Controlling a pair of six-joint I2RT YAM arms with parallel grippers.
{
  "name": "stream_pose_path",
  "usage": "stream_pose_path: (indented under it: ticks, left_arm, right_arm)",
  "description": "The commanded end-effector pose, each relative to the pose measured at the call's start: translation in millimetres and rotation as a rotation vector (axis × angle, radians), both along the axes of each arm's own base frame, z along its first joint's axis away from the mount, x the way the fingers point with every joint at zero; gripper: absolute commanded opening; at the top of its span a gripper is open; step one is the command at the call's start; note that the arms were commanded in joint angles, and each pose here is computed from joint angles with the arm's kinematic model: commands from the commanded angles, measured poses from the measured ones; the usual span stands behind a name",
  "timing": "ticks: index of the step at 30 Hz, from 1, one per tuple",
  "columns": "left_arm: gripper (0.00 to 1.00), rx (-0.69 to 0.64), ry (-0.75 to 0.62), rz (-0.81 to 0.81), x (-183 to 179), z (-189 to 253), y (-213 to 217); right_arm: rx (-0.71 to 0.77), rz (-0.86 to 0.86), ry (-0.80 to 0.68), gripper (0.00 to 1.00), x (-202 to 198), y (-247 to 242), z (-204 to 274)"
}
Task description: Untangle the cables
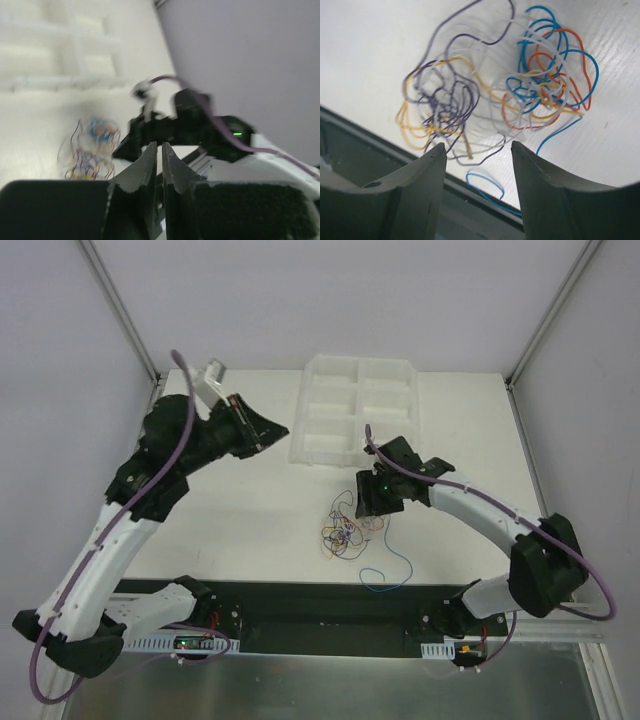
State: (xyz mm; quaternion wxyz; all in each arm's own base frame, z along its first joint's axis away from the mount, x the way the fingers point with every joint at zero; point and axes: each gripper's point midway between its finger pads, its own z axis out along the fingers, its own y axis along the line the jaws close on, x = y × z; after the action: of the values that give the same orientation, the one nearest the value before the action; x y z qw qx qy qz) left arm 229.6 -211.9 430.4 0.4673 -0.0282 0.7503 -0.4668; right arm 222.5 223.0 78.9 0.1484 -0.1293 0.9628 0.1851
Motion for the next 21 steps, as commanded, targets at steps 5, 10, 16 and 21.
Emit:
stream_pose_path:
  ticks: [5,10,16,21]
  left_arm:
    - [0.28,0.127,0.473,-0.381,-25.5,-148.2,-77.4]
    - [0.43,0.257,0.569,-0.523,-52.0,-200.0,-119.1]
    - [0.43,0.372,0.765,-0.606,-68.5,-272.4,-146.3]
    - [0.42,0.428,0.79,-0.631,-74.0,-294.1,-161.1]
  right_arm:
    - [0.095,0.003,-0.024,0.59,-20.3,-38.2,21.1]
    - [0.116,0.002,-0.03,0.57,-10.2,-52.9,-2.8]
    - [0.117,0.0,-0.02,0.53,6.5,-59.0,-28.7]
    - [0.093,-0.046,-0.021,0.5,23.1,-58.3,-47.9]
